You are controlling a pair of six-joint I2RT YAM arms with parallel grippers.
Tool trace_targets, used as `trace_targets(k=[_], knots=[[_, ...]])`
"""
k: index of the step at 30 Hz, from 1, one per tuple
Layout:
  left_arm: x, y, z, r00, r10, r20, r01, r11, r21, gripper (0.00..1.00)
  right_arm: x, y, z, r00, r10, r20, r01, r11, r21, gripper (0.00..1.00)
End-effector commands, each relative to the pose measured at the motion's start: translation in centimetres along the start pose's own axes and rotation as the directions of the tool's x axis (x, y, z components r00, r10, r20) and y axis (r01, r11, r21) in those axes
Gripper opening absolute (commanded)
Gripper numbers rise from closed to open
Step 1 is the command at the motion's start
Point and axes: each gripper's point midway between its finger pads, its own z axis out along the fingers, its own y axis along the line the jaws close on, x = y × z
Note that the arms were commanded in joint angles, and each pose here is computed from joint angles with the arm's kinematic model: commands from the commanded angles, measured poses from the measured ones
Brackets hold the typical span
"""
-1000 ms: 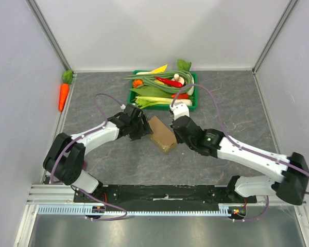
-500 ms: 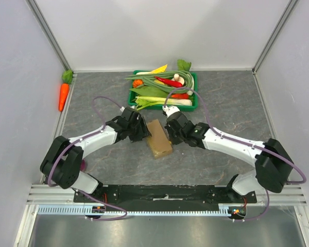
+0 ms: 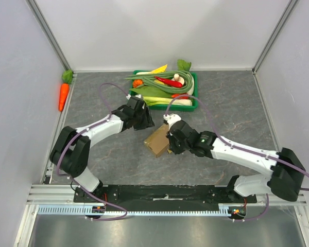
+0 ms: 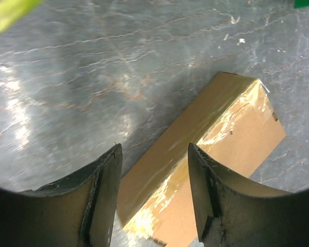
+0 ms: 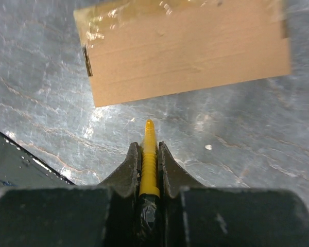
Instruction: Unpack the express box
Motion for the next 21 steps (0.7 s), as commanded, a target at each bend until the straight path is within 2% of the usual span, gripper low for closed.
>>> trace_targets(k=[1,3,5,10,13,17,21], knots=[[-2.8,1.7,-4.7,0.988,0.046,0.145,-0.029,0.993,-0.118,0.62,-5.4,-1.8,-4.7,0.971,0.073,0.226,-0.095,0.991,0.089,0.0],[-1.8,1.9,-5.7,0.99,0.043,0.136,-0.03,0.995,-0.1,0.62,-7.1,-2.5,-6.0,0.954,0.065,0.293,-0.106,0.987,0.125,0.0],[-1.3,0.9,-7.4,0.989,0.02,0.145,-0.017,1.0,-0.023,0.6,-8.8,-2.9,-6.5,0.946,0.033,0.323,-0.086,0.985,0.15,0.0],[3.6,-1.2,-8.9,0.997,0.012,0.081,-0.028,0.978,0.206,0.54,-12.7,-3.7,-3.2,0.945,0.008,0.327,-0.067,0.983,0.17,0.0],[6.4,-2.5,-9.2,0.996,0.062,0.061,-0.078,0.953,0.292,0.53,-15.4,-4.6,-0.7,0.938,0.01,0.346,-0.071,0.984,0.164,0.0],[9.8,-4.7,-8.9,0.989,0.146,0.03,-0.147,0.926,0.348,0.52,-16.6,-5.4,4.3,0.955,0.016,0.296,-0.066,0.985,0.158,0.0],[13.5,-6.2,-7.1,0.974,0.226,-0.03,-0.203,0.92,0.336,0.52,-16.9,-6.3,6.2,0.96,0.009,0.279,-0.061,0.983,0.176,0.0]])
